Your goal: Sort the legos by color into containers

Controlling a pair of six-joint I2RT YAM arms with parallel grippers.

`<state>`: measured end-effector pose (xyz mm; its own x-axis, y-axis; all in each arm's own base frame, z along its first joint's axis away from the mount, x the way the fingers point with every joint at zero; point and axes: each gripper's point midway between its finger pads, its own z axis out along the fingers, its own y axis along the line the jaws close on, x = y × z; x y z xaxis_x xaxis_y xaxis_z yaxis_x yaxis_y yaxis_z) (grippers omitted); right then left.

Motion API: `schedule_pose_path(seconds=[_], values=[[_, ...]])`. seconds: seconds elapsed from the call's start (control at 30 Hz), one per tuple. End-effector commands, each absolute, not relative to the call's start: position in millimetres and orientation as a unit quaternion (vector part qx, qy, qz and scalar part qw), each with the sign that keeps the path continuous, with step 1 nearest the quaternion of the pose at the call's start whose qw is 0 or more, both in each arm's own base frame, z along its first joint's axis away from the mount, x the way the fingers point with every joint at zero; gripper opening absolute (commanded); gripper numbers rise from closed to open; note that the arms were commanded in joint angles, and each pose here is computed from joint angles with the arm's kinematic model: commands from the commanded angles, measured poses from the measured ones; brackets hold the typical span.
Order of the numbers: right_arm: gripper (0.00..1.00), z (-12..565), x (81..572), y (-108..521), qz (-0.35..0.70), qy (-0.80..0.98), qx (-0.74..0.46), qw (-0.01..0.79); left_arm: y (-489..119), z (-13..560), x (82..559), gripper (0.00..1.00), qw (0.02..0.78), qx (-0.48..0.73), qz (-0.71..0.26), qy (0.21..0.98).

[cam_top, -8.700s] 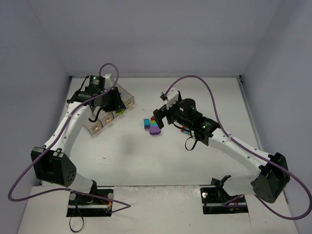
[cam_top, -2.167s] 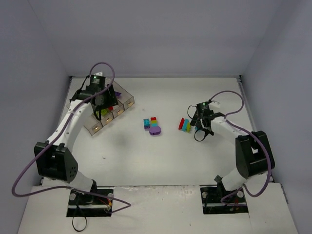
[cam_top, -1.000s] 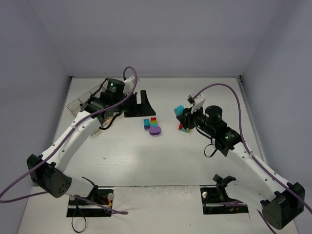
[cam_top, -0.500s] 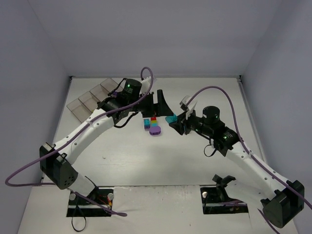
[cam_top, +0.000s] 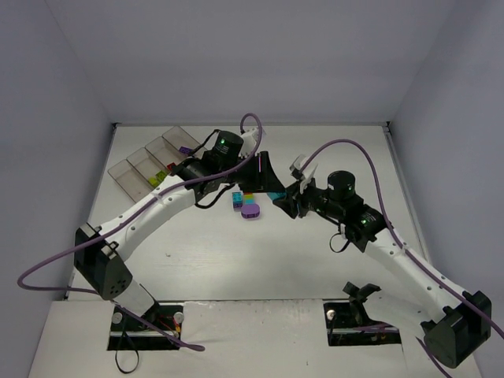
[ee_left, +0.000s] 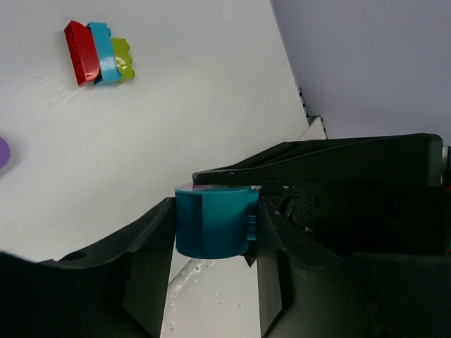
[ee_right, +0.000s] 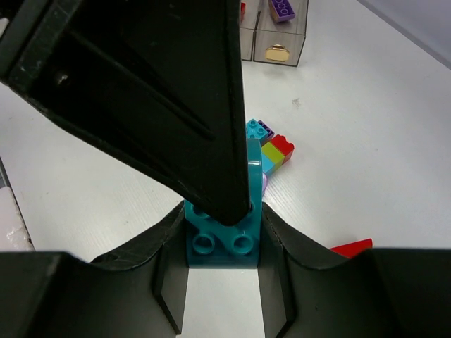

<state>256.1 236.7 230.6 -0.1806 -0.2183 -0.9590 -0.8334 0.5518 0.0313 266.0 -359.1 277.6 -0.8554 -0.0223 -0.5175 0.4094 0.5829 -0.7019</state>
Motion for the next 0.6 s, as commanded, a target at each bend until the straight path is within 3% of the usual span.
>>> schedule_pose_path(seconds=[0.0, 0.03, 0.07, 0.1, 0.13, 0.17, 0.27, 0.37, 0.57], values=[[0.1, 272.9, 261.2, 246.8, 0.304, 0.662, -0.381, 0.569, -362.6, 308.6, 267.5, 0.15, 0.282, 0.129, -0.462, 0.831], [0.11, 272.8, 261.6, 246.5, 0.303, 0.662, -0.381, 0.57, -362.1, 307.6, 267.0, 0.05, 0.282, 0.129, -0.461, 0.832], [0.12, 272.3, 262.3, 246.3, 0.302, 0.663, -0.38, 0.569, -360.9, 304.8, 266.6, 0.01, 0.28, 0.13, -0.457, 0.834], [0.19, 272.0, 262.4, 247.0, 0.302, 0.664, -0.38, 0.569, -357.4, 304.0, 265.9, 0.0, 0.284, 0.131, -0.45, 0.836], [0.28, 271.4, 264.1, 246.0, 0.299, 0.666, -0.378, 0.569, -355.6, 302.1, 265.8, 0.0, 0.284, 0.13, -0.446, 0.839], [0.48, 270.0, 265.0, 245.7, 0.298, 0.668, -0.377, 0.568, -350.1, 299.2, 266.3, 0.0, 0.289, 0.126, -0.435, 0.844], [0.75, 264.4, 269.3, 243.0, 0.29, 0.682, -0.365, 0.563, -330.9, 291.2, 271.8, 0.0, 0.3, 0.117, -0.406, 0.855], [0.86, 256.8, 276.1, 238.5, 0.277, 0.702, -0.347, 0.558, -288.7, 285.4, 294.1, 0.0, 0.328, 0.073, -0.363, 0.869], [0.88, 246.3, 292.2, 225.1, 0.247, 0.74, -0.284, 0.557, -134.8, 256.9, 335.2, 0.0, 0.379, -0.086, -0.195, 0.901]])
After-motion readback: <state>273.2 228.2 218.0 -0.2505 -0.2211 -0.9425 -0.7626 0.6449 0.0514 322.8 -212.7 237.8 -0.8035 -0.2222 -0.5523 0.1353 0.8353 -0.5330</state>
